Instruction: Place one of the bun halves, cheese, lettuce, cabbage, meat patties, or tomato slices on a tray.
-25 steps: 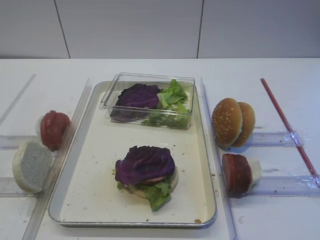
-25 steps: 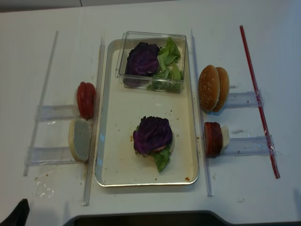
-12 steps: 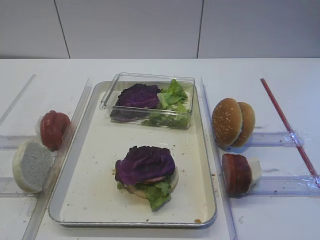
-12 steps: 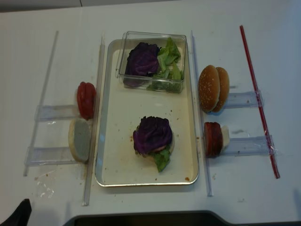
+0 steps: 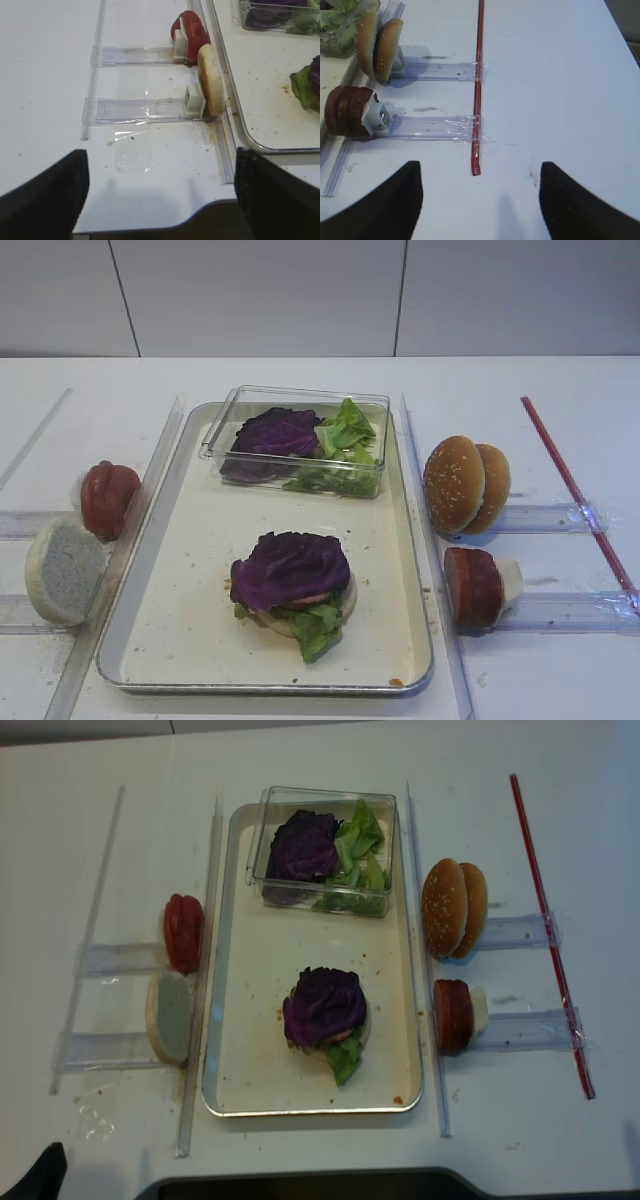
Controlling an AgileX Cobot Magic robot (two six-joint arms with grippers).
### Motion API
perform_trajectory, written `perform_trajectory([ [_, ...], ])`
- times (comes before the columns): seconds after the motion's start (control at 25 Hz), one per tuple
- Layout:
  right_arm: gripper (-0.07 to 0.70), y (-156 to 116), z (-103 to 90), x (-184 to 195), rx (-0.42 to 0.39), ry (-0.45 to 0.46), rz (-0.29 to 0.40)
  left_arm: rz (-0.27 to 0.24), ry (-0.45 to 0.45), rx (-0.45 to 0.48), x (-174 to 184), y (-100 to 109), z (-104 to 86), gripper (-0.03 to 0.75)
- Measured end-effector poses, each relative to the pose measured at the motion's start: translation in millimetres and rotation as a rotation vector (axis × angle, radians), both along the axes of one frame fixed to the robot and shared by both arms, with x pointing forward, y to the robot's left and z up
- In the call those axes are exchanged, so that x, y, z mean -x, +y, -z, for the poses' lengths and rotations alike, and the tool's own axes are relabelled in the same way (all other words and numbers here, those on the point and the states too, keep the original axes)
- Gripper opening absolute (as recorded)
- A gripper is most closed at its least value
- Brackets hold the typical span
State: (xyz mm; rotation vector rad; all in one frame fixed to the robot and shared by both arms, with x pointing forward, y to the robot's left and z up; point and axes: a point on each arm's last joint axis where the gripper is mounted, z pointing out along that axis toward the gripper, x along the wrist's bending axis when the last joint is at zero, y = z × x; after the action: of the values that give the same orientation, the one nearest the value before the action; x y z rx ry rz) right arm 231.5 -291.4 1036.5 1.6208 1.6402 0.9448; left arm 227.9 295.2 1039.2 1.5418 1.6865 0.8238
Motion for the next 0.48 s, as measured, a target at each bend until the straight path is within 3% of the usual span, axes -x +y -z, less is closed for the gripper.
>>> perform_trajectory([
  [0.48, 0.511, 0.0, 0.0, 0.0, 0.0, 0.0, 0.0, -0.001, 0.0, 0.001, 0.0, 0.0, 0.0, 0.546],
])
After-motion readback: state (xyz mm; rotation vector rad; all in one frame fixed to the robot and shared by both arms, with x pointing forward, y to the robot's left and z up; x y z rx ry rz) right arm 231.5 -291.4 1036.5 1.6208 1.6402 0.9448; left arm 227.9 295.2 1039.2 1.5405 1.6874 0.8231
